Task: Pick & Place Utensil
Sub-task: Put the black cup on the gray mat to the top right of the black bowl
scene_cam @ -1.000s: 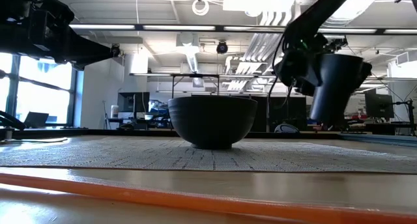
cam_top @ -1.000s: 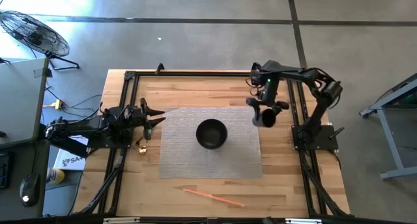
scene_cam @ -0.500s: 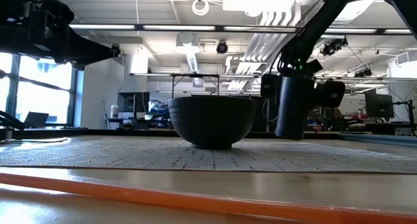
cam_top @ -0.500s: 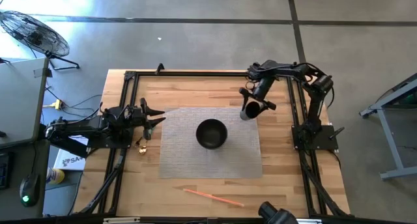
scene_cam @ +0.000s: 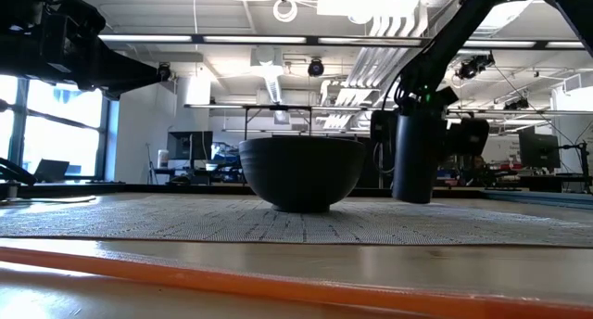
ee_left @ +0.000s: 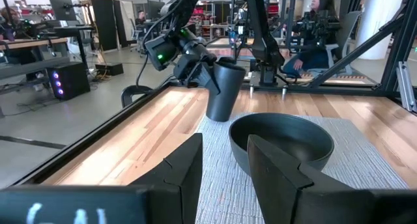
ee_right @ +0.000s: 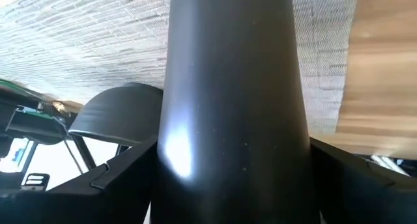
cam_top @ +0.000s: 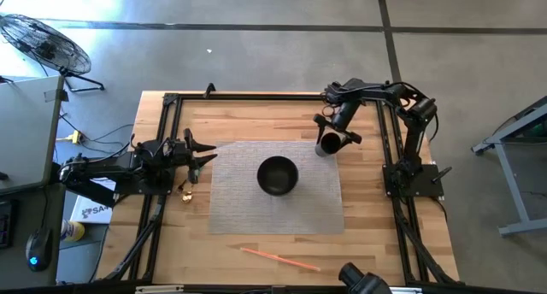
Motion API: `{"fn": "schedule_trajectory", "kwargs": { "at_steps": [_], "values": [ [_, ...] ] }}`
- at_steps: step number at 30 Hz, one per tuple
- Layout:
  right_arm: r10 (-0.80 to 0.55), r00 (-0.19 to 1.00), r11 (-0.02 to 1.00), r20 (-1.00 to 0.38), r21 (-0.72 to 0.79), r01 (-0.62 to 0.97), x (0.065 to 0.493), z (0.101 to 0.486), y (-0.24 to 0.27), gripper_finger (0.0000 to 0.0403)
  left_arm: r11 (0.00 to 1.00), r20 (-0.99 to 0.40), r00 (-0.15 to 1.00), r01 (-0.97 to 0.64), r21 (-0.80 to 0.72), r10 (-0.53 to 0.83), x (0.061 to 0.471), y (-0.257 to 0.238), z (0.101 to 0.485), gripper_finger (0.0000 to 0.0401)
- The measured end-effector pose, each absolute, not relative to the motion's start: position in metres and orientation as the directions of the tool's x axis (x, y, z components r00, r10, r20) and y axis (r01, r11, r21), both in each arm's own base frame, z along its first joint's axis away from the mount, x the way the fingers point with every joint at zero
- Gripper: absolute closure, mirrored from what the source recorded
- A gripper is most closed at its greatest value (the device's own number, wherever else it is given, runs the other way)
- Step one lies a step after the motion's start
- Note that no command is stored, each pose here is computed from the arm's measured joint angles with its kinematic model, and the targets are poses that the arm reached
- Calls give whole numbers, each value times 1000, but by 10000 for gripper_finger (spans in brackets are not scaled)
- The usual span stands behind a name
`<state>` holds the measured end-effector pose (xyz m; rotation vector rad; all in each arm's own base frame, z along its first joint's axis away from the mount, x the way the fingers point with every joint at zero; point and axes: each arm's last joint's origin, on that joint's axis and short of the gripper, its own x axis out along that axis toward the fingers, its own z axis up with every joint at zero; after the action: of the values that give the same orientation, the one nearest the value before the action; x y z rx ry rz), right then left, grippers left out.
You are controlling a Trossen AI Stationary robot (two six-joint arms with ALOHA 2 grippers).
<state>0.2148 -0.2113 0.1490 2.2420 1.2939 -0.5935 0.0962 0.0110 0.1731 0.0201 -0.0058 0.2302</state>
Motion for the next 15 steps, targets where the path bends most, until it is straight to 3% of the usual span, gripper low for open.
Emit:
{"fn": "schedule_trajectory", "kwargs": {
  "at_steps": [15],
  "values": [
    [638,454,-385,-622,253,888,217,147,-215,23,973,8,974,-228,19,228,96,11,173,281]
  ]
}}
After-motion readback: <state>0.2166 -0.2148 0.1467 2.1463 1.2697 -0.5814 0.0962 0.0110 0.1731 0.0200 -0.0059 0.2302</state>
